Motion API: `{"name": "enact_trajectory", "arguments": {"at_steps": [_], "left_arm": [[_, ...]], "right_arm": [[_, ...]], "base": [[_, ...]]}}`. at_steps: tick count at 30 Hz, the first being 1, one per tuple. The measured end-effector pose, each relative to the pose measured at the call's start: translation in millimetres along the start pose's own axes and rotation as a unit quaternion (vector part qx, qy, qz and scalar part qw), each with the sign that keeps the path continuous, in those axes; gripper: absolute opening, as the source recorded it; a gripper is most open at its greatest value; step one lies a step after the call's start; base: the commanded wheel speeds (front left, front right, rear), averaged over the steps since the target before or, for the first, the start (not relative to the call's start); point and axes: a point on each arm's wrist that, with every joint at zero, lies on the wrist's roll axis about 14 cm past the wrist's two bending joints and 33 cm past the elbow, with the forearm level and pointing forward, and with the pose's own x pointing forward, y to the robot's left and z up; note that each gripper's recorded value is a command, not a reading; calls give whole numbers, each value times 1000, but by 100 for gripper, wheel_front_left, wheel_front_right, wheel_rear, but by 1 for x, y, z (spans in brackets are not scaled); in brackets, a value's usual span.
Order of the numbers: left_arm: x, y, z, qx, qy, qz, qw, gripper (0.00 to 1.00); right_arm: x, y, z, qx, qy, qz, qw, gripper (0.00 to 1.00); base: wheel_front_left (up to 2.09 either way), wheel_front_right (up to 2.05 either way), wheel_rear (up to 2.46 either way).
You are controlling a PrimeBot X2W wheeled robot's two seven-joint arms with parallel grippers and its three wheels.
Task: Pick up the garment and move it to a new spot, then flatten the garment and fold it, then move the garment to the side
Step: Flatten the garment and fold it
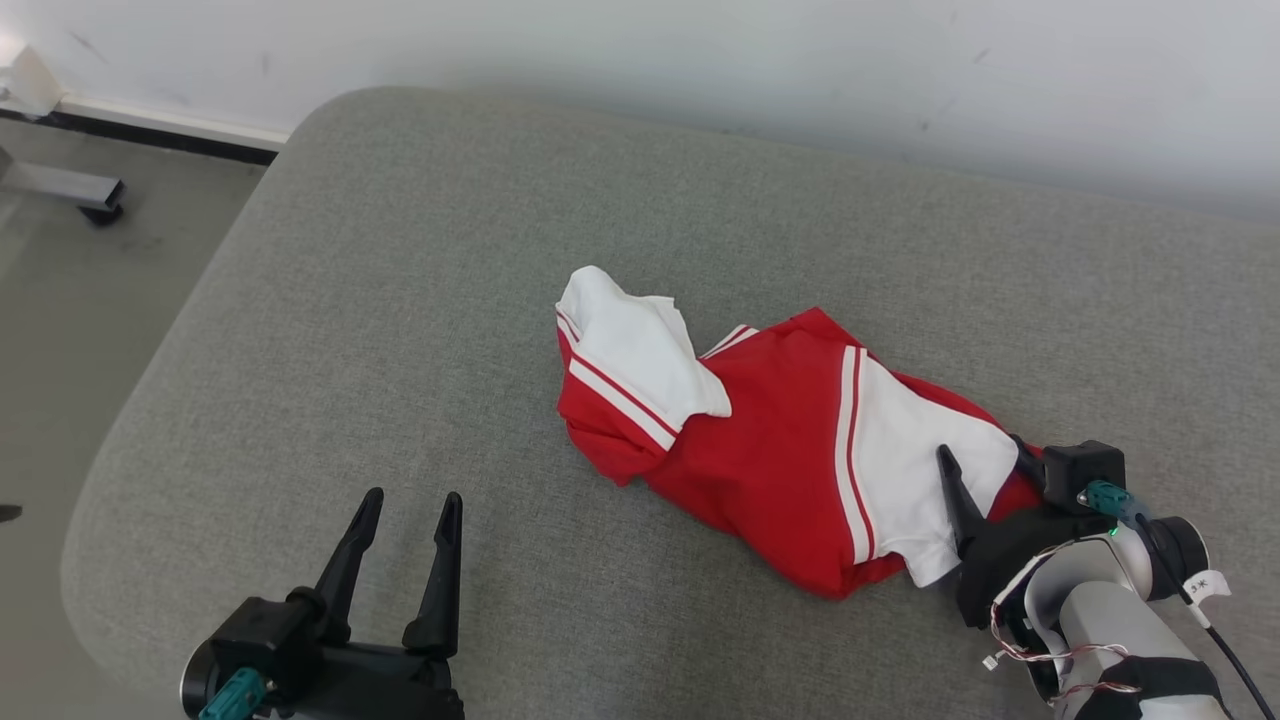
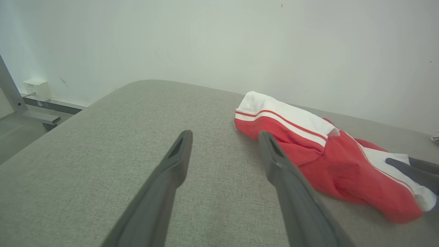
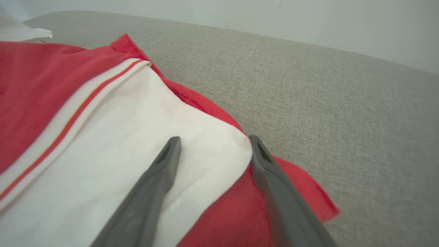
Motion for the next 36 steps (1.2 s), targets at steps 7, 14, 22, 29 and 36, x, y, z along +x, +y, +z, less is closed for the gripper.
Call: {"name": "enact_trajectory", "arguments": {"at_steps": [7, 14, 22, 29, 36], "left_arm": [[4, 1, -2, 1, 3, 2, 1000, 100], [1, -4, 3, -4, -6, -5, 1000, 100], [-11, 4, 19, -7, -32, 5, 999, 100], [-28, 31, 27, 0, -44, 48, 998, 100], [-42, 49, 29, 4, -46, 77, 996, 100]], "right_arm": [[8, 4, 0, 10, 1, 5, 1000, 0], [3, -3, 51, 13, -70, -4, 997, 0], [-14, 73, 149, 23, -212, 83, 973, 0], [-39, 180, 151, 22, -229, 223, 947, 0], [-76, 260, 106, 38, -172, 346, 921, 0]], "base": [[0, 0, 0], [0, 0, 0], [0, 0, 0], [0, 0, 0], [0, 0, 0]]}}
